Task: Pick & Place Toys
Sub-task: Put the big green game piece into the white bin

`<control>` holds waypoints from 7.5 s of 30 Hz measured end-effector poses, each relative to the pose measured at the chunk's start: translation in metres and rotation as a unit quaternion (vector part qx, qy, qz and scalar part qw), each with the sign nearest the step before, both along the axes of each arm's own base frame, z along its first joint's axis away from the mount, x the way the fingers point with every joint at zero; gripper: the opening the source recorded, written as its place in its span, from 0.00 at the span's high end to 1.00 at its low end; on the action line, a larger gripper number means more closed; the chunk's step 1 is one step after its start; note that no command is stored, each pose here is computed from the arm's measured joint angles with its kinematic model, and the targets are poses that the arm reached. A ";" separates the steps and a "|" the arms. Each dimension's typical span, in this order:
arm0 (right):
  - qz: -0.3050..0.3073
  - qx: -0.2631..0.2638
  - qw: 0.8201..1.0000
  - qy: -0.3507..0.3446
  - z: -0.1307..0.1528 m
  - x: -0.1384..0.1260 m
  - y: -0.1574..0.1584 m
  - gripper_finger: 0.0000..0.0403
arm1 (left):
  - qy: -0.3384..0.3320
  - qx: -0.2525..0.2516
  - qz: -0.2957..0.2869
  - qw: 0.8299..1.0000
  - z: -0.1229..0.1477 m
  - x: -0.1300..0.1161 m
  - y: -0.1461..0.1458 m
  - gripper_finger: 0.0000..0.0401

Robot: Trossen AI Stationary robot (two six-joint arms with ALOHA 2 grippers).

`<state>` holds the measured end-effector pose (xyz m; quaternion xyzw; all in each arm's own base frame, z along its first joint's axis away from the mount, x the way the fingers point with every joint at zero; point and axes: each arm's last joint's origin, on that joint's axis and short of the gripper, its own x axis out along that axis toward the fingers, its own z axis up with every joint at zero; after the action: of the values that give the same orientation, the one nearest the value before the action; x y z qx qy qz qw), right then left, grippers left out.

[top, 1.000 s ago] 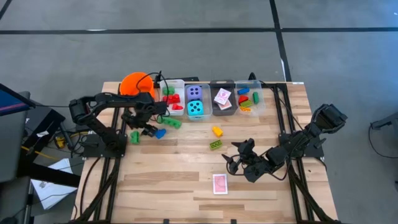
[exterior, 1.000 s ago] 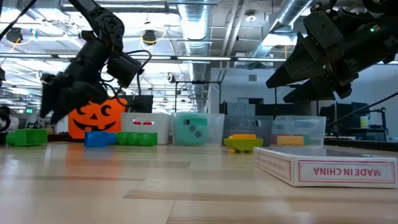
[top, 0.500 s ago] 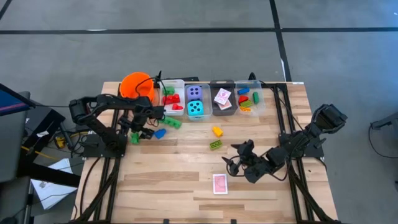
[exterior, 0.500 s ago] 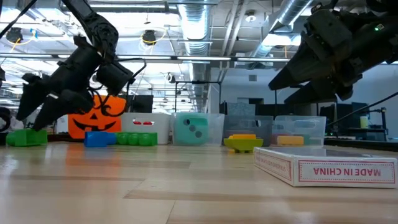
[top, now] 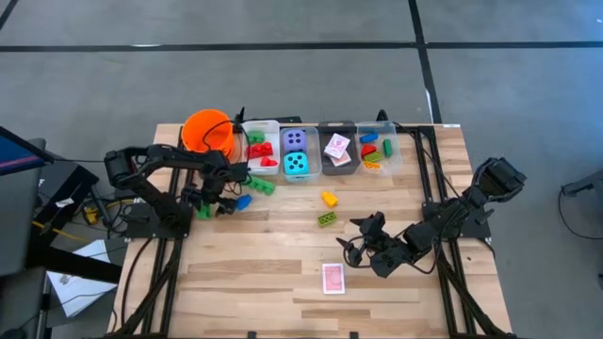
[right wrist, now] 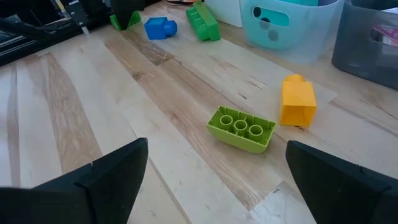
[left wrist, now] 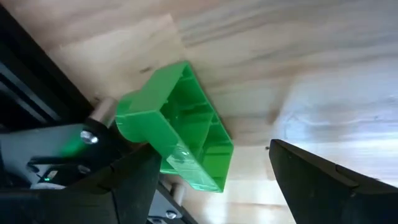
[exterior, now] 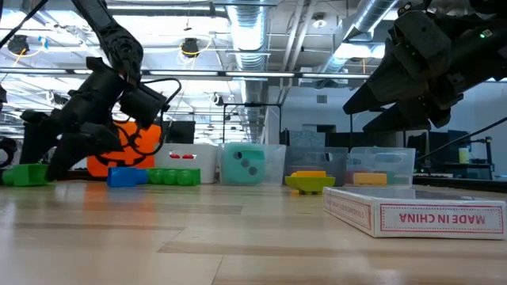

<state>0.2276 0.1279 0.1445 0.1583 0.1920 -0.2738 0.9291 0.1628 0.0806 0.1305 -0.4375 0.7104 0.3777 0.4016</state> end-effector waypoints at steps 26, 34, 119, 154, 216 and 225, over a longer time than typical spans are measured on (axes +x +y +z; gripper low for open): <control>0.000 -0.001 1.000 0.000 0.000 0.000 0.000 0.07 | -0.110 -0.051 -0.105 0.987 0.003 0.037 -0.047 0.30; 0.000 -0.001 1.000 0.000 0.000 0.000 0.000 0.07 | -0.270 0.002 -0.174 0.947 0.015 0.082 -0.064 0.34; -0.039 -0.051 0.998 0.017 0.000 0.010 -0.022 0.07 | -0.325 0.137 -0.827 0.438 0.015 0.202 -0.132 0.40; -0.032 -0.045 0.998 0.021 0.000 0.010 -0.022 0.07 | -0.196 0.475 -0.514 0.687 0.155 0.124 -0.007 0.60; -0.028 -0.039 0.999 0.019 0.000 0.010 -0.020 0.07 | -0.259 0.292 -0.612 0.687 0.045 0.084 -0.014 0.37; -0.028 -0.039 0.999 0.019 0.000 0.010 -0.020 0.07 | -0.246 0.307 -0.598 0.698 0.044 0.084 -0.003 0.37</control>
<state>0.2374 0.1078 0.1447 0.1220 0.1946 -0.3100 0.9226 0.2464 0.0776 0.1742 0.1501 0.5424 0.1340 0.8157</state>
